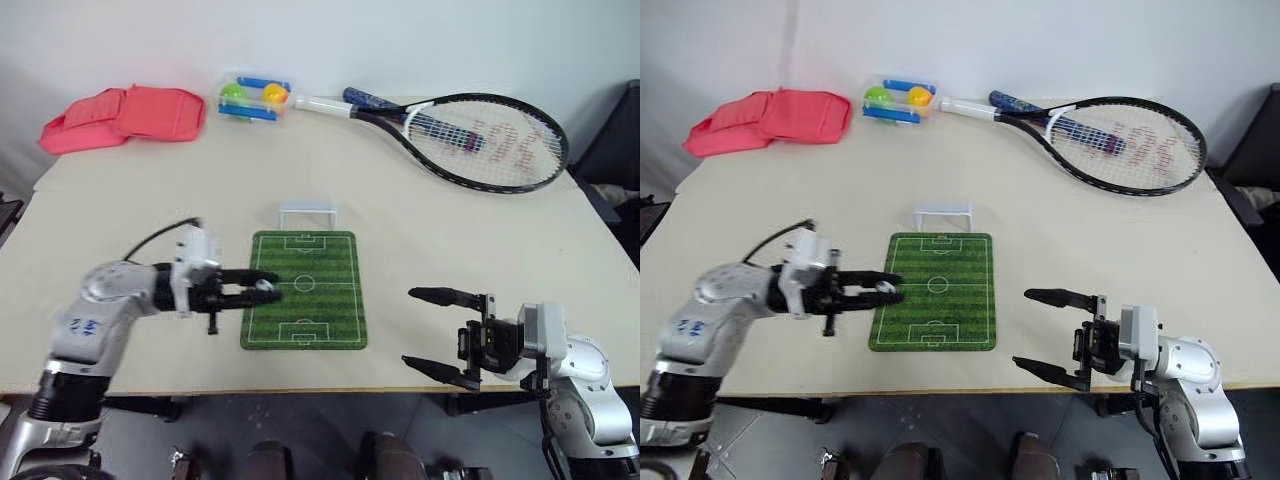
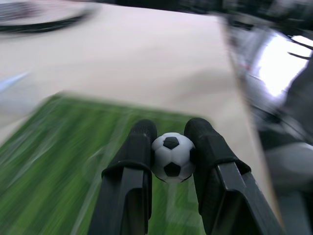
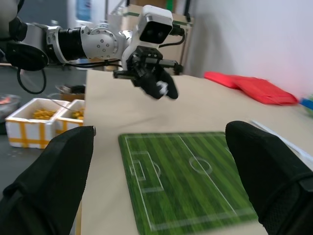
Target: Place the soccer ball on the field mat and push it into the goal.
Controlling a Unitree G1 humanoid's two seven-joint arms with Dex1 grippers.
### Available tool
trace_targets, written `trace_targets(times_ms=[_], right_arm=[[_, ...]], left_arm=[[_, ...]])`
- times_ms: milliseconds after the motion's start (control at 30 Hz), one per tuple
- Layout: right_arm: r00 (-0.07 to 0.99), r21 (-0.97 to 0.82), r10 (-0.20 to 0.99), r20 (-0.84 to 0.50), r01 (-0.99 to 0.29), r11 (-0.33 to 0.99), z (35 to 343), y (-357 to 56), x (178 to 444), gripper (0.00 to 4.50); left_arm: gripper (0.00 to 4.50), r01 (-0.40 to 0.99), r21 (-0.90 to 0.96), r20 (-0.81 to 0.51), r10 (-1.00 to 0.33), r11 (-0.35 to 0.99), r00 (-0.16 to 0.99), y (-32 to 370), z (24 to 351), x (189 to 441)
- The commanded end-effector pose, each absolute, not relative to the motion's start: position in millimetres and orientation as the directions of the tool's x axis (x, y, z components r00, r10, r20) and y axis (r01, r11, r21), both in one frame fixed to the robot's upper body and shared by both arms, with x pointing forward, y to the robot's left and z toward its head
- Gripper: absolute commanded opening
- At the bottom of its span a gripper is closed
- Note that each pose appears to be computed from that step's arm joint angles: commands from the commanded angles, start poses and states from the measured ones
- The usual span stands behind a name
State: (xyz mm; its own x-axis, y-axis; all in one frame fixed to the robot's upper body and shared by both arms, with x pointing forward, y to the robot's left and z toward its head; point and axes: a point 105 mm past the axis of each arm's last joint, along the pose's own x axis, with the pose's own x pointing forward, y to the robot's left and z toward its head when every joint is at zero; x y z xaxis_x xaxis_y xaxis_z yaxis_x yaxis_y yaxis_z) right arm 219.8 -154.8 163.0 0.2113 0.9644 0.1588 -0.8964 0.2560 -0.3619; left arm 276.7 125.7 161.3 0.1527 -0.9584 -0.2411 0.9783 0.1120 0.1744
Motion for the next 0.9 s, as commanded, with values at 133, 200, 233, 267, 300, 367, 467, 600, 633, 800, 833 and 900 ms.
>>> trace_targets(times_ms=[133,200,233,267,300,367,467,600,633,800,833,900], right_arm=[[0.256,-0.400,0.954,0.155,-0.867,0.298,161.3,-169.6,219.6,4.50],[0.264,-0.400,0.951,0.159,-0.864,0.306,160.0,-170.0,219.5,4.50],[0.266,-0.400,0.950,0.160,-0.863,0.309,159.4,-170.1,219.3,4.50],[0.270,-0.400,0.949,0.162,-0.861,0.314,158.9,-170.0,219.5,4.50],[0.273,-0.400,0.948,0.164,-0.860,0.317,158.5,-170.0,219.7,4.50],[0.279,-0.398,0.946,0.166,-0.858,0.323,156.6,-170.9,218.3,4.50],[0.285,-0.395,0.944,0.168,-0.858,0.329,153.1,-172.5,216.3,4.50],[0.291,-0.389,0.941,0.171,-0.858,0.336,149.8,-173.7,214.0,4.50],[0.292,-0.389,0.941,0.172,-0.858,0.337,149.2,-173.8,213.5,4.50],[0.293,-0.382,0.940,0.174,-0.860,0.339,145.9,-174.0,210.0,4.50],[0.293,-0.380,0.940,0.175,-0.860,0.339,145.9,-173.8,209.6,4.50],[0.291,-0.376,0.940,0.177,-0.863,0.338,146.2,-171.4,207.3,4.50]], left_arm=[[0.87,0.978,0.191,-0.362,-0.919,0.088,0.153,97.9,111.9,278.6],[0.87,0.975,0.201,-0.368,-0.916,0.093,0.163,93.9,104.2,280.3],[0.87,0.973,0.208,-0.375,-0.912,0.094,0.169,93.0,101.2,281.1],[0.87,0.971,0.221,-0.385,-0.907,0.090,0.172,92.7,98.1,282.0],[0.87,0.968,0.234,-0.396,-0.901,0.086,0.176,92.9,95.2,283.0],[0.87,0.966,0.243,-0.386,-0.904,0.093,0.184,91.8,94.6,284.5],[0.87,0.966,0.243,-0.381,-0.907,0.091,0.181,91.4,94.6,284.5],[0.87,0.969,0.237,-0.391,-0.906,0.071,0.162,91.0,91.6,282.3],[0.87,0.970,0.233,-0.391,-0.906,0.072,0.162,90.8,91.3,282.2],[2.43,0.968,0.239,-0.366,-0.915,0.081,0.167,87.8,94.3,283.4],[2.75,0.966,0.245,-0.360,-0.917,0.082,0.169,87.4,95.2,283.6],[3.04,0.966,0.251,-0.351,-0.924,0.065,0.153,86.4,96.9,280.4]])
